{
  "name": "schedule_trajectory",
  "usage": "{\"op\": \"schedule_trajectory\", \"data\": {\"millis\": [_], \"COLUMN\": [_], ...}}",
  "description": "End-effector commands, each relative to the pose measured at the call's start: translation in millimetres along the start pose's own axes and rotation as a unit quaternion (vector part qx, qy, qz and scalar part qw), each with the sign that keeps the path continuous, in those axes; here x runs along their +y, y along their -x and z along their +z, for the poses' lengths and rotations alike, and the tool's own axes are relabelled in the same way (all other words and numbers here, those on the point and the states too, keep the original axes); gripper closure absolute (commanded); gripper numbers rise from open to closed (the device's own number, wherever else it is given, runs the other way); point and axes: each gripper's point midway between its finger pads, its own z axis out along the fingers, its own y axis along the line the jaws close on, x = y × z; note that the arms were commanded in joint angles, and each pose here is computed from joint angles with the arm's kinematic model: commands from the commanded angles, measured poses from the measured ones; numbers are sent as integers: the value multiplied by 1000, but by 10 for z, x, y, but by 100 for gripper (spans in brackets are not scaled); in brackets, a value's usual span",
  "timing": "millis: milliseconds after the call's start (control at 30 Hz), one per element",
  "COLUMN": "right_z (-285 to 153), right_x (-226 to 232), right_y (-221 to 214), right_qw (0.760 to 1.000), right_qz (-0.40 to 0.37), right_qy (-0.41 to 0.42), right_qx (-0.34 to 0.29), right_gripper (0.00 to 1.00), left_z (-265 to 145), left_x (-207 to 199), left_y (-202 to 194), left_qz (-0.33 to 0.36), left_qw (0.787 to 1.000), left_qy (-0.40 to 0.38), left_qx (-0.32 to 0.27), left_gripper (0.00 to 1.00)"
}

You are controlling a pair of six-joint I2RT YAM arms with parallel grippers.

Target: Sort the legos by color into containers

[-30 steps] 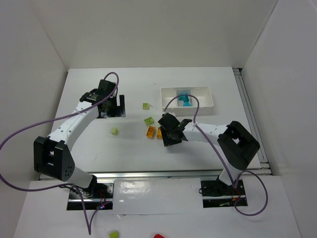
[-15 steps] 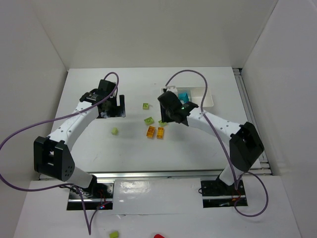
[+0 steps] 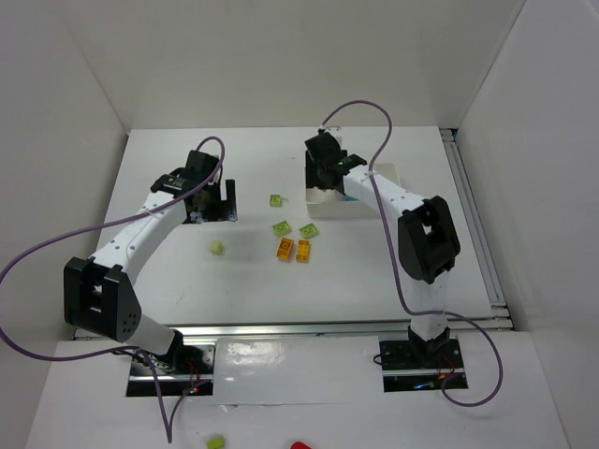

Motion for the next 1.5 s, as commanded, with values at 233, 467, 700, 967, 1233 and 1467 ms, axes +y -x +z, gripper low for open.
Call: {"op": "schedule_trajectory", "data": {"millis": [233, 467, 700, 967, 1233, 1467], "right_z": [-510, -1084, -1047, -813, -744, -623], "right_x": [50, 555, 997, 1264, 1366, 1457], "right_y": [102, -947, -1482, -1614, -1671, -1701], "right_qw": [999, 988, 980, 975, 972, 974], "right_qz": [-5, -44, -69, -81, -91, -97], "right_qy": [28, 140, 161, 176, 180, 170], "right_qx": [-29, 47, 95, 112, 119, 117], "right_gripper": [30, 11, 14, 20, 26, 26], "left_z": [-67, -37, -24, -75, -85, -85], "left_x": [56, 27, -13, 23, 32, 32], "left_y": [69, 138, 91, 62, 41, 41], "left_qz": [12, 12, 12, 11, 11, 11], "left_qw": [1000, 1000, 1000, 1000, 1000, 1000], "left_qy": [15, 15, 10, 12, 12, 12], "left_qx": [-12, -13, -7, -13, -13, -13], "left_gripper": [0, 0, 0, 0, 0, 0]}}
